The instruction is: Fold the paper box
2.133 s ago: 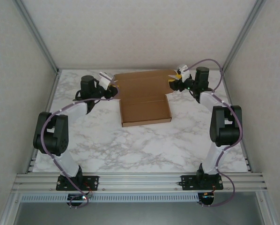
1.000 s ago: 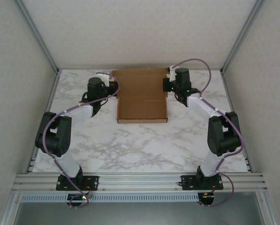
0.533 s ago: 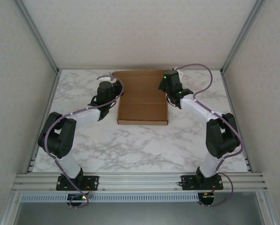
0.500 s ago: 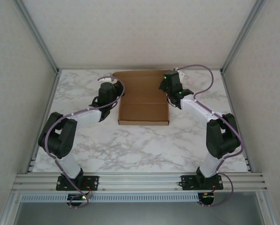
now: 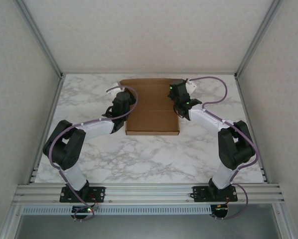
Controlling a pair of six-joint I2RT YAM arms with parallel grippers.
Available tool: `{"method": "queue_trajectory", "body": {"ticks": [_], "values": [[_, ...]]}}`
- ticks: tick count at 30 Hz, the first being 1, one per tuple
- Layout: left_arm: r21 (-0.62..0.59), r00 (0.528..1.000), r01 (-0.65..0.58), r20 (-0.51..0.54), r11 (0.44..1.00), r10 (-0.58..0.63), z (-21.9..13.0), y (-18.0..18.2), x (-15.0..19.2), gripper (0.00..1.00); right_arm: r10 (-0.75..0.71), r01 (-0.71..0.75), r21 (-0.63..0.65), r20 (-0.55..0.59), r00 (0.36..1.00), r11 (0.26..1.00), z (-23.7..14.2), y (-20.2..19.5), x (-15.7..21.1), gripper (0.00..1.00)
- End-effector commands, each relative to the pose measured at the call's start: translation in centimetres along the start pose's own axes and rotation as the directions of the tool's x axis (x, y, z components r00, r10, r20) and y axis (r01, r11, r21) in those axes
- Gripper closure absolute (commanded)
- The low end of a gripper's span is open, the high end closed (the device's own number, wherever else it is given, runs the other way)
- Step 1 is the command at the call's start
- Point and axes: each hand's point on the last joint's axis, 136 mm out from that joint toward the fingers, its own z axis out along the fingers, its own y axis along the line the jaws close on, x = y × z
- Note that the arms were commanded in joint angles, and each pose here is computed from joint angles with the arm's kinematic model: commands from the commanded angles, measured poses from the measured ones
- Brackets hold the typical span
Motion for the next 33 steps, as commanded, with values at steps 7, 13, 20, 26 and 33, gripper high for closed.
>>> {"method": "queue_trajectory", "body": {"ticks": [7, 13, 20, 26, 33], "values": [[0.031, 0.995, 0.088, 0.046, 0.996, -0.089, -0.9, -1.3, -0.7, 0.92, 0.07, -0.069, -0.014, 0.019, 0.997, 0.997, -1.2, -0.3, 0.4, 0.81], [0.057, 0.997, 0.059, 0.049, 0.997, -0.062, -1.7, -1.3, -0.9, 0.92, 0.058, -0.058, -0.062, 0.006, 0.998, 0.996, -1.5, -0.4, 1.1, 0.84], [0.155, 0.999, -0.009, 0.046, 0.988, 0.002, -3.6, -1.2, -0.6, 0.93, -0.059, 0.065, -0.153, 0.04, 0.997, 0.986, -2.8, -0.3, 1.1, 0.87], [0.18, 0.998, -0.062, 0.043, 0.982, 0.055, -4.9, -0.4, -0.1, 0.88, -0.113, 0.119, -0.212, 0.039, 0.993, 0.97, -3.7, -0.8, 2.0, 0.88], [0.211, 0.994, -0.104, 0.047, 0.972, 0.096, -6.2, 0.5, 0.5, 0.92, -0.188, 0.199, -0.264, 0.065, 0.98, 0.944, -4.6, -1.8, 3.0, 0.94]]}}
